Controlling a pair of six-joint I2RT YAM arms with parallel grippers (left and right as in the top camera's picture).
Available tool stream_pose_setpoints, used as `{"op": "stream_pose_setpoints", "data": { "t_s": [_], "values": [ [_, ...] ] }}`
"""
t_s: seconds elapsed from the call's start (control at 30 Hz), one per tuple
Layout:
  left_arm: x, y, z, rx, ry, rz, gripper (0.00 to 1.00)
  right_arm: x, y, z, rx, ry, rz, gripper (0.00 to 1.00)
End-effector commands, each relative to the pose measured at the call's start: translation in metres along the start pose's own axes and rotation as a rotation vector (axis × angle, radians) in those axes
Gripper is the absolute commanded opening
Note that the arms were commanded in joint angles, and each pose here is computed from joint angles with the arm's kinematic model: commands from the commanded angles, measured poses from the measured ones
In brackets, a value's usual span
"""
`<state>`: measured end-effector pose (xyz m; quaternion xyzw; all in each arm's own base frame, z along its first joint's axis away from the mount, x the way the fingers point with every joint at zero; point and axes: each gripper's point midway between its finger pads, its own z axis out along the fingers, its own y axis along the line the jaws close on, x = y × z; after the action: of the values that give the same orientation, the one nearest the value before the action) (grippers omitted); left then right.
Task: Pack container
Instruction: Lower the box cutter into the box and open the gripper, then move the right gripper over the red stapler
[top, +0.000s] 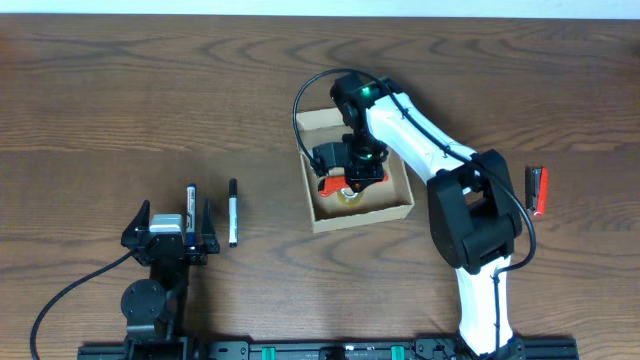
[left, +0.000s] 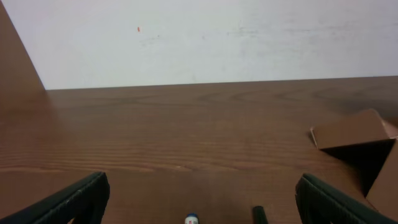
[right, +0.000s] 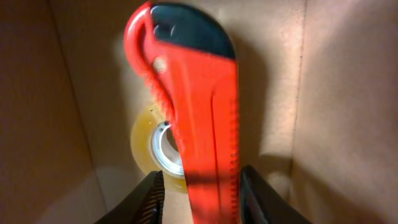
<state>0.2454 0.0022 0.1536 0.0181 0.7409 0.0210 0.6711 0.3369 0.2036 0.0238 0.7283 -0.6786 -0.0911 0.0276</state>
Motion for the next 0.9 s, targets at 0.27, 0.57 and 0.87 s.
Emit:
{"op": "stream_pose_setpoints", "data": {
  "t_s": [0.27, 0.57, 0.87],
  "values": [
    [0.016, -0.007, 0.0, 0.04, 0.052, -0.017, 0.95, -0.016, -0.016, -0.082, 0.19, -0.073, 0.019, 0.36],
    [0.016, -0.007, 0.0, 0.04, 0.053, -0.017, 0.95, -0.002, -0.056, -0.219, 0.601, -0.294, 0.528, 0.54],
    [0.016, -0.007, 0.0, 0.039, 0.053, -0.018, 0.95, 0.112, -0.027, -0.323, 0.689, -0.637, 1.274, 0.94]
  ]
}}
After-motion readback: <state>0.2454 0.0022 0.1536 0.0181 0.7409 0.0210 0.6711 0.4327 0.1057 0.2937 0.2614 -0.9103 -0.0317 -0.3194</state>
